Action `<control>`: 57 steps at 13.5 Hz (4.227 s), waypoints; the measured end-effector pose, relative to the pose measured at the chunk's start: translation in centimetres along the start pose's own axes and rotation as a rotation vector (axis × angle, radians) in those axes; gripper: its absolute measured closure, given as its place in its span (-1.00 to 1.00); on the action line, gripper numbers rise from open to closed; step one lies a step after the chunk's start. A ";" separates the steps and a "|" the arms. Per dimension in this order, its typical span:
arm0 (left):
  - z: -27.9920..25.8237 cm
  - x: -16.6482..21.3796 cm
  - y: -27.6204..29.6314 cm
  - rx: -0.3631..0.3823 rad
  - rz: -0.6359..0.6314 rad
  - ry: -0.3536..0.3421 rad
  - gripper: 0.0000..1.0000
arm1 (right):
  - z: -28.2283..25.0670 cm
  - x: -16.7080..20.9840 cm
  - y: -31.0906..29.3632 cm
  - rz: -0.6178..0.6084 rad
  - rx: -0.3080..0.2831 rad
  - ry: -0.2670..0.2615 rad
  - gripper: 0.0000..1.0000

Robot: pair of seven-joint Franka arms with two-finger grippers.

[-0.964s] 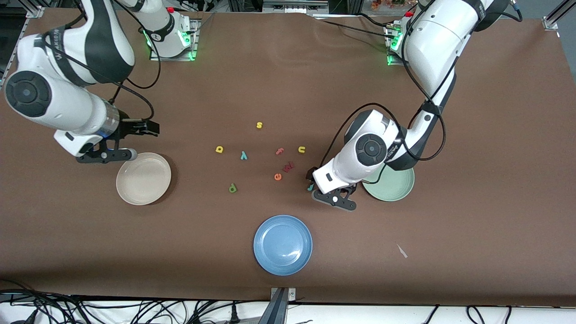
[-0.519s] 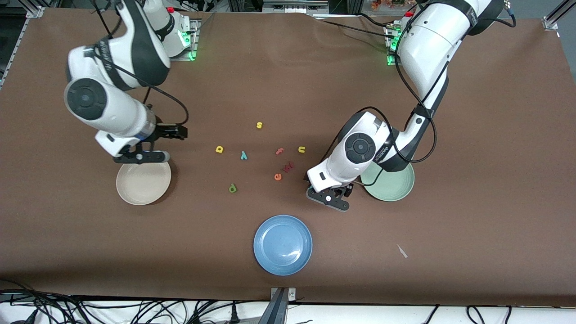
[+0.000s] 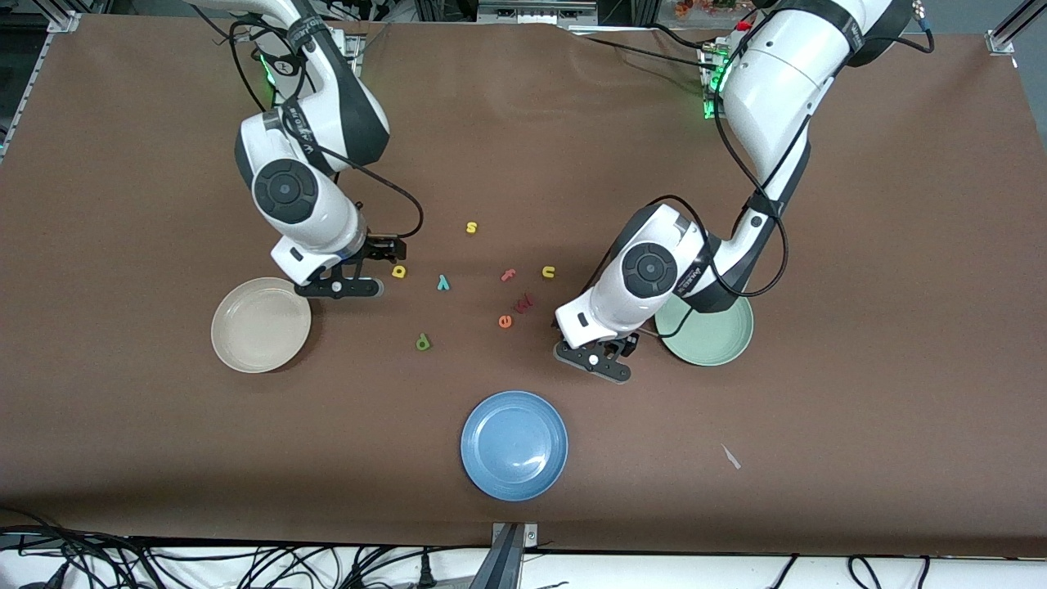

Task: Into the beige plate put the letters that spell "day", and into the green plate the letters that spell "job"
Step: 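Grasp the teal r with the left gripper while the right gripper approaches letters, then place the teal r on the green plate while the right gripper reaches letters, then grasp the teal y with the right gripper while the left gripper returns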

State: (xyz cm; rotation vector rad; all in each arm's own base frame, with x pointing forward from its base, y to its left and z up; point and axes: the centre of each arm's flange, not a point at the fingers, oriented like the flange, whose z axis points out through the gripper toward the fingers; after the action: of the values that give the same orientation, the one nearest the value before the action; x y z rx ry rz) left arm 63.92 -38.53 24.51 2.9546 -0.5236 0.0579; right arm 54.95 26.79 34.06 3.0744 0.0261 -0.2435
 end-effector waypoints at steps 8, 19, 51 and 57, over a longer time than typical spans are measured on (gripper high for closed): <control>5.3 -1.4 2.6 0.068 0.114 -0.015 -0.44 | 4.9 -2.4 -3.1 0.027 0.046 0.069 -1.00; 7.4 -2.2 3.4 0.096 0.159 -0.025 0.69 | 13.0 -3.2 -8.2 0.022 0.076 0.118 -1.00; -1.4 -5.1 -8.3 0.191 -0.385 -0.152 -1.00 | 16.1 -0.6 -9.6 -0.043 0.073 0.133 0.47; 0.4 -3.1 -1.3 0.120 -0.543 -0.107 -1.00 | 15.8 -0.4 -9.7 -0.041 0.071 0.128 0.67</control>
State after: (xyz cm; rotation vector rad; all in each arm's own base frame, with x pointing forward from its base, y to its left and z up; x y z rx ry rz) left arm 61.50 -36.35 23.71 3.1150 0.2929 -0.1312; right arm 51.90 35.53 17.96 3.1576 0.0884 -0.0505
